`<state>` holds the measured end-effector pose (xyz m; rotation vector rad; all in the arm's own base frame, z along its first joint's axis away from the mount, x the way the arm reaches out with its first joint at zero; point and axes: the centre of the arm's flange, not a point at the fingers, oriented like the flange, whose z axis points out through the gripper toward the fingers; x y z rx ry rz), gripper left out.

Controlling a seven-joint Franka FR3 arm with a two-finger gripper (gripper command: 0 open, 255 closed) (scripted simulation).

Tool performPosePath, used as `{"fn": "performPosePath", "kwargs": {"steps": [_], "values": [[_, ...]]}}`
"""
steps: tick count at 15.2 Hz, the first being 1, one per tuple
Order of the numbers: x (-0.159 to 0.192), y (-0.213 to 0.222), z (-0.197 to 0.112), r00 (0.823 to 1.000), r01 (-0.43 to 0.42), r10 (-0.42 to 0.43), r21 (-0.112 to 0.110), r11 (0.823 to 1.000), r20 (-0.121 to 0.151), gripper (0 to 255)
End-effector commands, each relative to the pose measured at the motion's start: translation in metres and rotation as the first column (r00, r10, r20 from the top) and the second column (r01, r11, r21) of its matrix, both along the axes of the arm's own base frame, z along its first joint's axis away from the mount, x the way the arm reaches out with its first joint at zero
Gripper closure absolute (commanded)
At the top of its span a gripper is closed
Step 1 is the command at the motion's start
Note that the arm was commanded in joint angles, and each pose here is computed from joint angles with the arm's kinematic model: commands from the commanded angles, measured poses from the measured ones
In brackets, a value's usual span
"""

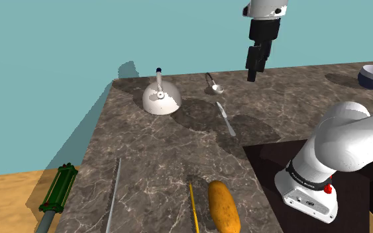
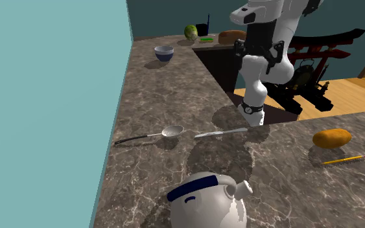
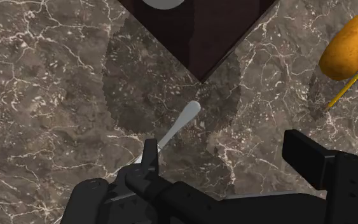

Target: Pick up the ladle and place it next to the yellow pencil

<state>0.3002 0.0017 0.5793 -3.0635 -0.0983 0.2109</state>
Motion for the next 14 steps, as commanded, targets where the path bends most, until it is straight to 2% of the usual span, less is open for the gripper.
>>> {"fn": "performPosePath", "kwargs": {"steps": [1, 7, 14], "values": [[0.000, 0.000, 0.000, 1.000, 0.000, 0.000, 0.000, 1.000, 0.000, 0], [0.059, -0.029, -0.038, 0.989, 0.143, -0.143, 0.002, 0.990, 0.021, 0], [0.122, -0.074, -0.081, 0.951, 0.306, -0.306, 0.008, 0.952, 0.045, 0]]}}
